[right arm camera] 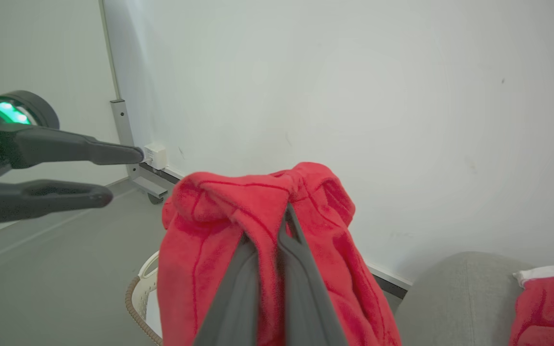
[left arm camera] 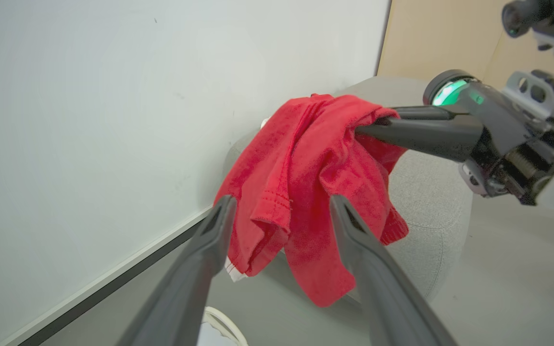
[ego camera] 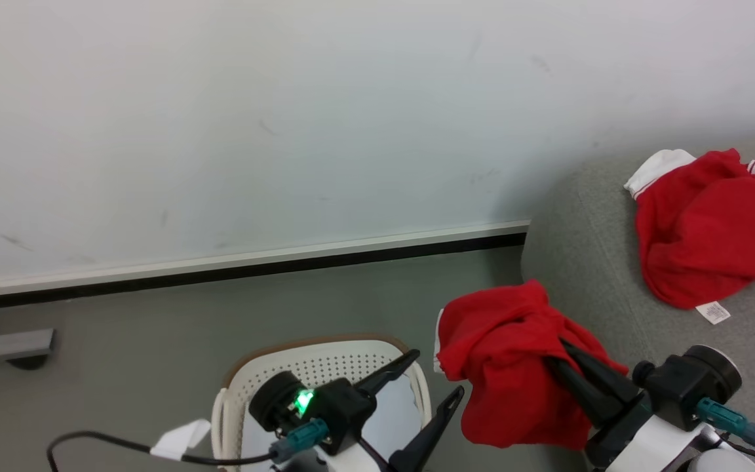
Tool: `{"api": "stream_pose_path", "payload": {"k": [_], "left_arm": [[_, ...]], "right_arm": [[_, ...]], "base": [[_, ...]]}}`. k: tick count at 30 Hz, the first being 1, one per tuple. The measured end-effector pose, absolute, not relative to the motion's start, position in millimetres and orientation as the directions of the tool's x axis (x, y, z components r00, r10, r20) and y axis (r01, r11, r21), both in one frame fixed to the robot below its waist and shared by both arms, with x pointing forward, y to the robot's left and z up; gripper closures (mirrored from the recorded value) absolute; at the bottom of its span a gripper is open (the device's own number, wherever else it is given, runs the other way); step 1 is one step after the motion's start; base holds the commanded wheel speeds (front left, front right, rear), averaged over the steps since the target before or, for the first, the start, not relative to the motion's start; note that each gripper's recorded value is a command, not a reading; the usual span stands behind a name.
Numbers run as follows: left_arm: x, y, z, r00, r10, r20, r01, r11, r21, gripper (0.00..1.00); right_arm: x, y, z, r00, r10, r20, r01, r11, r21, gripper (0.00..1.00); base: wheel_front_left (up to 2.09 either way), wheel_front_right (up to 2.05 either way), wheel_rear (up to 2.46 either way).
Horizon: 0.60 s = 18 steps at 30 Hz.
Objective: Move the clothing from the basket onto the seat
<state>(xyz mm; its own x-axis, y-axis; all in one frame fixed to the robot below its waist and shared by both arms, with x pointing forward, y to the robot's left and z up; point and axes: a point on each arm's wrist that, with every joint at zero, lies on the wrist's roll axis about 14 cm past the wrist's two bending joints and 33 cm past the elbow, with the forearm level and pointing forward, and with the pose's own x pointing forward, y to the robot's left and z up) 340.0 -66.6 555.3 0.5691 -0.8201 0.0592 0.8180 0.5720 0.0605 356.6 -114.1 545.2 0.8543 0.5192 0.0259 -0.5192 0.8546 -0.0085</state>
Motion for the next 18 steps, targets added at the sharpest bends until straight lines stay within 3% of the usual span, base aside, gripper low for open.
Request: {"api": "stream_pose_path", "payload": {"k": [8, 18], "left_arm": [[317.8, -114.1, 534.1, 0.457, -0.888, 0.050, 0.889, 0.458, 0.002, 0.00], [312.1, -147.8, 521.9, 0.364, -0.930, 0.049, 0.931, 0.363, -0.033, 0.00]], "right_arm": [[340.8, -179.6, 548.6, 0.944, 0.328, 0.046, -0.328, 0.945, -0.006, 1.00], [320.1, -246.7, 551.3, 0.993, 0.102, 0.057, -0.102, 0.995, -0.008, 1.00]], "base": [[0.00, 0.00, 0.00], [0.00, 0.00, 0.00]]}}
